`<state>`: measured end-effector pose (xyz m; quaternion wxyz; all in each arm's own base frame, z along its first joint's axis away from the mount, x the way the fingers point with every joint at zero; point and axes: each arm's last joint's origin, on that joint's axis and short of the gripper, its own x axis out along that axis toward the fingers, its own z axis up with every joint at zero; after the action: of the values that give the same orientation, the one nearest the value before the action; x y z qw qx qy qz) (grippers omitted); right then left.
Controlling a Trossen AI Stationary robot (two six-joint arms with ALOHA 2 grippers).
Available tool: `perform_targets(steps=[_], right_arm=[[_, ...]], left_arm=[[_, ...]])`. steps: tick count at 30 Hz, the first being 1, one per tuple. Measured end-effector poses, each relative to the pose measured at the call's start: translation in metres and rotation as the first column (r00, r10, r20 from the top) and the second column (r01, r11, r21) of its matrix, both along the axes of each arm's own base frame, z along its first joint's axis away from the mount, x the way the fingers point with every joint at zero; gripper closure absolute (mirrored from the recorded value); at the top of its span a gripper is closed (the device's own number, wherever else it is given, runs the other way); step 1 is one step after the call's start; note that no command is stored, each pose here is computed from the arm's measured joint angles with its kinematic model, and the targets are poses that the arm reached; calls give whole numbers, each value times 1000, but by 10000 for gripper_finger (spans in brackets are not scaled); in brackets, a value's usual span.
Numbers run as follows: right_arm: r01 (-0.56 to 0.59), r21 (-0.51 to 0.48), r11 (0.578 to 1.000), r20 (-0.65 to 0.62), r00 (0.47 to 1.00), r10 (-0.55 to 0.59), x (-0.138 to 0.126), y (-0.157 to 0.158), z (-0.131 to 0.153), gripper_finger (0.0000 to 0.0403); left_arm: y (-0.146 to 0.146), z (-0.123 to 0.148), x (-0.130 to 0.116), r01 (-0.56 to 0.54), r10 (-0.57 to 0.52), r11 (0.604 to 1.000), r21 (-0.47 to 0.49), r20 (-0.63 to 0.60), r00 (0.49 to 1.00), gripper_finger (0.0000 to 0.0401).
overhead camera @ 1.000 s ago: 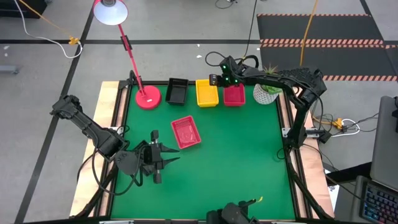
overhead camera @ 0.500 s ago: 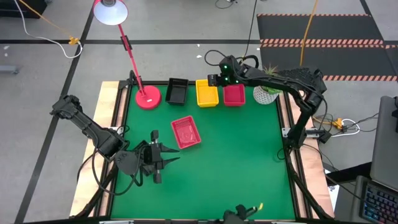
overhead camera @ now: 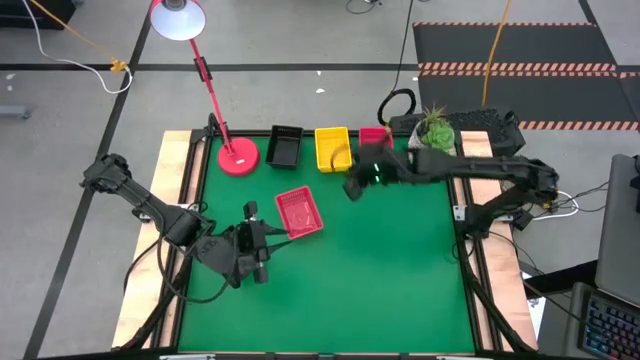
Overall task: Stack baskets by color
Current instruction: Stack the bottom black bin on the top stacked black bin
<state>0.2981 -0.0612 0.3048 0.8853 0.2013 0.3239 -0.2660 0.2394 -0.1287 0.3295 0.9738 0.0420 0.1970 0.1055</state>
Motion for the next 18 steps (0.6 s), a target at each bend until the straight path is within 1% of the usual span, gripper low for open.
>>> perform_targets(steps=[3, 6, 8, 10, 12, 15, 18], right_arm=[[-67, -67, 996, 26, 997, 69, -11, 36, -11, 287], [-139, -129, 982, 111, 982, 154, -22, 66, -24, 287], [-158, -158, 975, 189, 964, 187, -31, 80, -32, 287], [-189, -167, 968, 268, 936, 229, -38, 92, -38, 287], [-230, -180, 956, 320, 906, 278, -46, 102, -44, 287], [-300, -241, 923, 340, 865, 370, -57, 115, -49, 290], [-370, -310, 876, 348, 813, 467, -64, 129, -49, 300]], left_arm=[[2, -2, 2, -11, 11, 1000, 7, -16, 1000, 293], [2, -2, 2, -1, 2, 1000, 27, -18, 1000, 293], [2, -2, 1, 2, -1, 1000, 28, -18, 1000, 293], [1, -2, 1, 4, -3, 1000, 29, -18, 1000, 293], [1, -2, 2, 3, -3, 1000, 29, -18, 1000, 293], [0, -2, 1, 10, -10, 1000, 27, -19, 1000, 293], [-3, -2, -1, 26, -25, 999, 27, -21, 999, 293]])
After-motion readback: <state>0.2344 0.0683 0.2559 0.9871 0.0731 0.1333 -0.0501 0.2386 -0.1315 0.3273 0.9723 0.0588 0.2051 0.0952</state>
